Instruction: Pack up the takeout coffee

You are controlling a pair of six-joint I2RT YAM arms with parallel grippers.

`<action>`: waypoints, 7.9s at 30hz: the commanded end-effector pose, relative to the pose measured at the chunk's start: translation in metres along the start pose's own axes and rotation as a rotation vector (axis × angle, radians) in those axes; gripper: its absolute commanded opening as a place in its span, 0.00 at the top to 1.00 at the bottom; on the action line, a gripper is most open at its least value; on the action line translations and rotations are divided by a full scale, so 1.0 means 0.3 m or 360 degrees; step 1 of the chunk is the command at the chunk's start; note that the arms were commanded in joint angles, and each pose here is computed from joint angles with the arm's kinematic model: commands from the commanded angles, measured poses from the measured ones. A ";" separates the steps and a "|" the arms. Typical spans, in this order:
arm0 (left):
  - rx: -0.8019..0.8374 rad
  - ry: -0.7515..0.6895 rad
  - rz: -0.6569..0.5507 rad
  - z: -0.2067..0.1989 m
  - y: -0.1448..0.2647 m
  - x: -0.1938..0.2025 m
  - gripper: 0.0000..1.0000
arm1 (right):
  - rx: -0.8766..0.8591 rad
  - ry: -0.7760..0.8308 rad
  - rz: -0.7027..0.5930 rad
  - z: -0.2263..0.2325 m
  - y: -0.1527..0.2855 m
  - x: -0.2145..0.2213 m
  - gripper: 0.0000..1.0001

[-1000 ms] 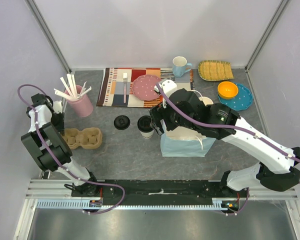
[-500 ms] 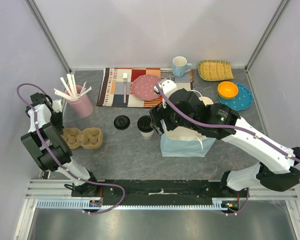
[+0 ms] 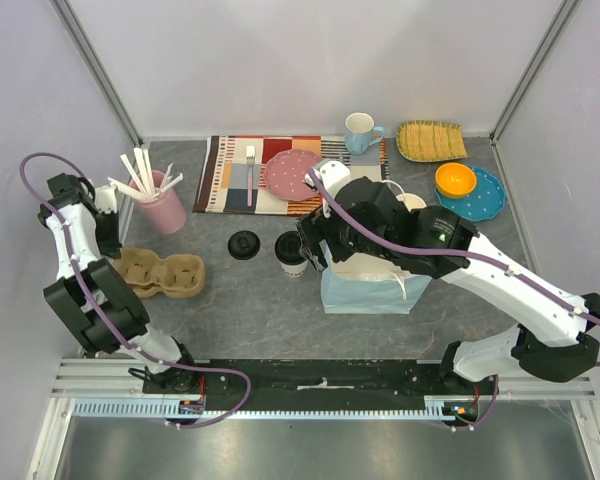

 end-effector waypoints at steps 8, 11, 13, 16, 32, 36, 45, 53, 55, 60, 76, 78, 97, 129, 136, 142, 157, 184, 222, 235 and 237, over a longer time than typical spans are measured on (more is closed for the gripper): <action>0.0092 -0.0178 -0.0274 -0.049 0.228 0.001 0.98 | -0.0217 0.0059 -0.0154 0.059 -0.015 -0.095 0.16; 0.0056 -0.0215 -0.0337 -0.052 0.291 0.009 0.98 | -0.0287 0.0068 -0.0201 0.077 -0.019 -0.118 0.16; 0.0018 -0.0257 -0.0433 -0.055 0.358 0.005 0.98 | -0.0328 0.0071 -0.0241 0.088 -0.020 -0.138 0.16; -0.0026 -0.0300 -0.0620 -0.062 0.472 -0.014 0.98 | -0.0390 0.0073 -0.0300 0.104 -0.009 -0.170 0.16; 0.0122 -0.0633 -0.1147 -0.190 0.788 0.046 0.98 | -0.0505 0.0135 -0.0368 0.133 -0.036 -0.193 0.16; 0.0149 -0.0683 -0.1245 -0.218 0.837 0.067 0.98 | -0.0520 0.0132 -0.0385 0.140 -0.053 -0.194 0.16; 0.0385 -0.0893 -0.1476 -0.320 0.918 0.133 0.98 | -0.0596 0.0134 -0.0599 0.204 -0.209 -0.290 0.16; 0.0582 -0.0979 -0.1545 -0.381 0.953 0.176 0.98 | -0.0575 0.0150 -0.0843 0.239 -0.385 -0.343 0.12; 0.0636 -0.0953 -0.1564 -0.392 0.964 0.176 0.98 | -0.0550 0.0052 -0.0808 0.230 -0.421 -0.342 0.11; 0.0719 -0.0812 -0.1599 -0.403 0.975 0.161 0.98 | -0.0505 -0.0440 -0.0749 0.107 -0.433 -0.356 0.21; 0.1019 -0.0348 -0.1548 -0.449 0.979 0.144 0.98 | -0.0422 -0.0908 -0.0764 0.308 -0.382 -0.314 0.17; 0.1034 -0.0328 -0.1546 -0.454 0.980 0.143 0.98 | -0.0382 -0.0968 -0.0761 0.308 -0.400 -0.310 0.16; 0.1150 -0.0331 -0.1535 -0.480 0.982 0.145 0.98 | -0.0296 -0.0986 -0.0806 0.325 -0.555 -0.393 0.28; 0.1267 -0.0308 -0.1767 -0.470 0.991 -0.062 0.20 | 0.0072 -0.0589 -0.1006 0.096 -0.001 -0.450 0.70; 0.1488 -0.0351 -0.1592 -0.577 0.881 -0.095 0.23 | 0.0194 -0.0698 -0.0972 0.021 0.196 -0.389 0.70; 0.1585 -0.0682 -0.1222 -0.788 0.750 -0.027 0.25 | 0.0332 -0.0798 -0.0800 -0.046 0.338 -0.316 0.71; 0.1847 -0.1271 -0.0937 -1.249 0.765 0.001 0.23 | 0.0554 -0.0872 -0.0265 -0.108 0.389 -0.057 0.72; 0.1991 -0.1467 -0.0647 -1.476 0.599 0.087 0.33 | 0.0661 -0.0851 0.0336 -0.223 0.233 0.163 0.69; 0.2010 -0.1482 -0.0556 -1.483 0.572 0.120 0.86 | 0.0890 -0.0758 0.0732 -0.257 -0.126 0.400 0.57; 0.2001 -0.1492 -0.0558 -1.484 0.564 0.120 0.86 | 0.0893 -0.0785 0.0724 -0.246 -0.182 0.444 0.46; 0.1995 -0.1493 -0.0564 -1.479 0.564 0.120 0.86 | 0.0888 -0.0792 0.0686 -0.246 -0.169 0.419 0.44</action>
Point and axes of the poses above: each gripper's point midway between its finger pads, its own y axis back along the fingers, its own z axis along the line the jaws close on, x = y × z, the point moved 8 cm from there along y, back along the fingers, and after that the axes turned 4 degrees about y, right-handed, at the moved point
